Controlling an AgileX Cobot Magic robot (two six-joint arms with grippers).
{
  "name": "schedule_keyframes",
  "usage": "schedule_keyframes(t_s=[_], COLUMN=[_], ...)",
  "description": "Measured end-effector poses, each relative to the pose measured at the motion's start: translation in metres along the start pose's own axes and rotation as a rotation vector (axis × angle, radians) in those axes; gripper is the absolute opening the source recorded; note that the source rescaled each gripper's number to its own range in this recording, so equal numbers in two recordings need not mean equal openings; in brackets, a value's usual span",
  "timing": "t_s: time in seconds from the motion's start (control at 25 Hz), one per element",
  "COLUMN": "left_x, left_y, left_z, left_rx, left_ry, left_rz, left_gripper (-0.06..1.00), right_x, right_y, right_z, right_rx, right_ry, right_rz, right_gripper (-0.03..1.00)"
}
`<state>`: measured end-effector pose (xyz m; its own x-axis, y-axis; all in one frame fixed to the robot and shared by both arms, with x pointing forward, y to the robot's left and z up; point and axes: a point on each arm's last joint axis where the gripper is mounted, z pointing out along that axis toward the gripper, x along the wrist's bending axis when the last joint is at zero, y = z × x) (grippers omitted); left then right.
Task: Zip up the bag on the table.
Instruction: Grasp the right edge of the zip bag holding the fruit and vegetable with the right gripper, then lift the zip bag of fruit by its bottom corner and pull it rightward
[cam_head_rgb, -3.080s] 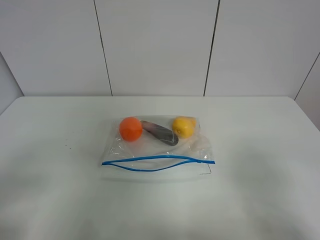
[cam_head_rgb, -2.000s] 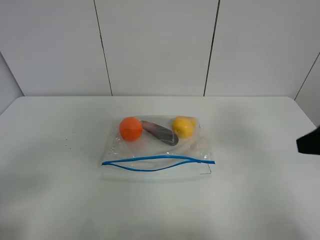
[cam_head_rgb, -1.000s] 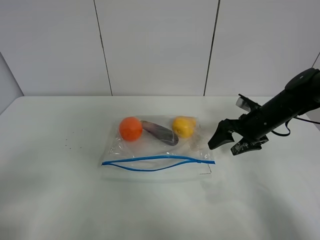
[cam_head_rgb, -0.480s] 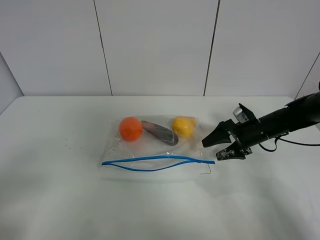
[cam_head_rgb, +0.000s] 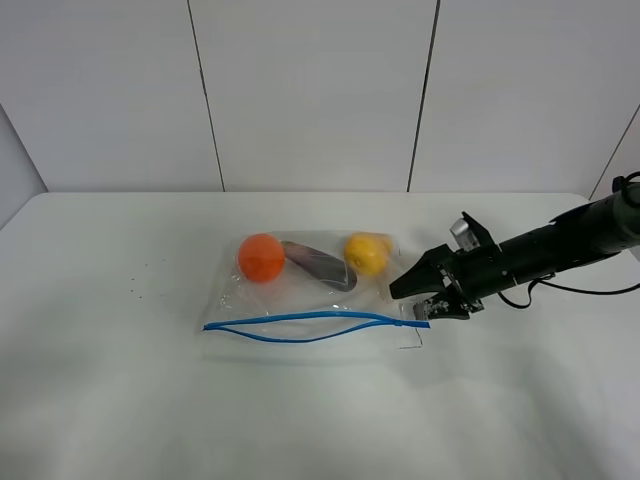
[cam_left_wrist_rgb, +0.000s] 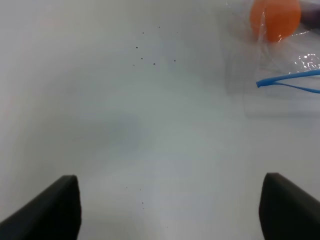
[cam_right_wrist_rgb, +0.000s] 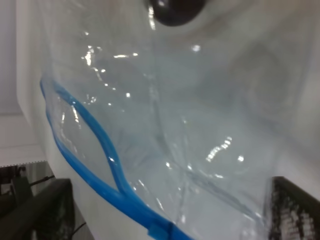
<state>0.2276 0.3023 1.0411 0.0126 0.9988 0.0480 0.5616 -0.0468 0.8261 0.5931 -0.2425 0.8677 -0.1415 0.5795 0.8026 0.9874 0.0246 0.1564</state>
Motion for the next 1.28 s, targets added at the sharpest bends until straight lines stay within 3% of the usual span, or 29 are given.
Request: schedule_keyframes(t_s=[0.68, 1.0, 1.16, 1.28], left_x=[0.0000, 0.0000, 0.0000, 0.0000], left_y=[0.0000, 0.0000, 0.0000, 0.0000], left_z=[0.0000, 0.0000, 0.0000, 0.0000], left_rx=[0.000, 0.000, 0.000, 0.000], left_ry=[0.000, 0.000, 0.000, 0.000], left_rz=[0.000, 0.000, 0.000, 0.000], left_gripper=[1.00, 1.00, 1.00, 1.00], right_x=[-0.0050, -0.0048, -0.0028, 0.0035], right_y=[-0.0020, -0.0021, -0.0030, -0.0030], right_z=[0.0083, 0.0083, 0.0083, 0.0080], right_rx=[0.017, 0.018, 0.029, 0.030], right_ry=[-0.015, -0.013, 0.009, 0.078], right_rz=[0.006, 0.006, 0.007, 0.026], right_gripper=[0.34, 0.00, 0.00, 0.00])
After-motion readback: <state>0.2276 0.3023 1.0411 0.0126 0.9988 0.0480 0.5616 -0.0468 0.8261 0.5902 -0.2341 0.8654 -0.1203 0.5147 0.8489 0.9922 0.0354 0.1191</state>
